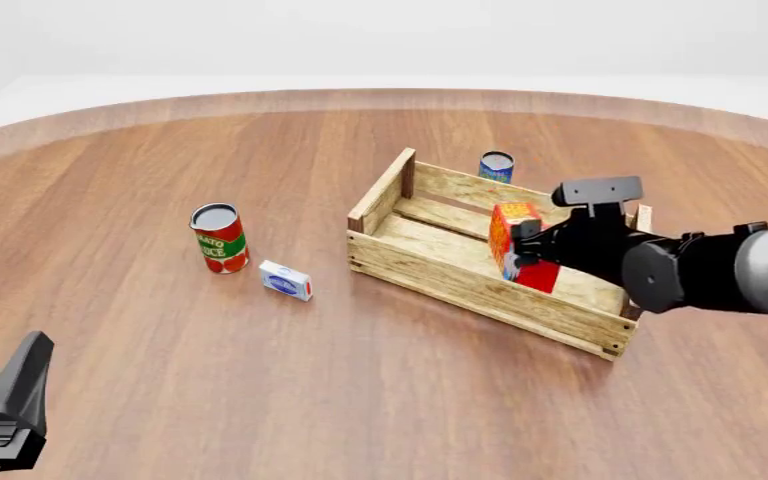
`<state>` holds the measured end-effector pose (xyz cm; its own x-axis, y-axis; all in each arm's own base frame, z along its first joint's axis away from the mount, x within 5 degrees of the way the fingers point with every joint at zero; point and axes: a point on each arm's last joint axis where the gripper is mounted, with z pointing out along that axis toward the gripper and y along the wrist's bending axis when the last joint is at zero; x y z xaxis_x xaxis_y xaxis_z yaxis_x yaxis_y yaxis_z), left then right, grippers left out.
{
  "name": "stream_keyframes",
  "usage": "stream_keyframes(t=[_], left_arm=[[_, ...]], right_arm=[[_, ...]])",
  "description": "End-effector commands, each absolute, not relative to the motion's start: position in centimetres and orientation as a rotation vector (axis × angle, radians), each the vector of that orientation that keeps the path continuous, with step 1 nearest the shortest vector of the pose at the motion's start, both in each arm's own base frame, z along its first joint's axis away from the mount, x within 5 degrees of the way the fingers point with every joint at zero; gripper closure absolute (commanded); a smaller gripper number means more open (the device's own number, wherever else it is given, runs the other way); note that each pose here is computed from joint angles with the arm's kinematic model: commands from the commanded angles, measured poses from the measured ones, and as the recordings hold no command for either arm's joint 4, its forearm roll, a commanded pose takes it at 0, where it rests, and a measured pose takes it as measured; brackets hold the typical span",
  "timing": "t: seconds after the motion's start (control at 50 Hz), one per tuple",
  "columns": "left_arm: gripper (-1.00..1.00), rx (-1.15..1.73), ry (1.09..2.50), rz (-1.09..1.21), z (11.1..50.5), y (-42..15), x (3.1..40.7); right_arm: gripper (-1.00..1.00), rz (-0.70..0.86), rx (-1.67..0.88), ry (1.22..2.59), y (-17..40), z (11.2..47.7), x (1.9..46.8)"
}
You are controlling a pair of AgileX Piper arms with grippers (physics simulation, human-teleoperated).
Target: Pick up the butter and put it in the tray.
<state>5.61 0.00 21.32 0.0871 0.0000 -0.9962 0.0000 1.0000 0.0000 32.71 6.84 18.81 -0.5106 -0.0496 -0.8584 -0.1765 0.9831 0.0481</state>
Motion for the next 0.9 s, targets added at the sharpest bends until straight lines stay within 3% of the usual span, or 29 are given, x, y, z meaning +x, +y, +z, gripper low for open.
stream_keyframes(t=[0.02,0.9], left_arm=[[-1.00,0.000,1.484,0.000,21.3,0.0,5.6],[-1.00,0.000,1.484,0.000,21.3,0.0,5.6]], right_arm=[[-1.00,0.154,-0.160,2.100,6.6,19.5,32.0],[-1.00,0.161,-0.172,2.075,6.4,21.5,29.6]])
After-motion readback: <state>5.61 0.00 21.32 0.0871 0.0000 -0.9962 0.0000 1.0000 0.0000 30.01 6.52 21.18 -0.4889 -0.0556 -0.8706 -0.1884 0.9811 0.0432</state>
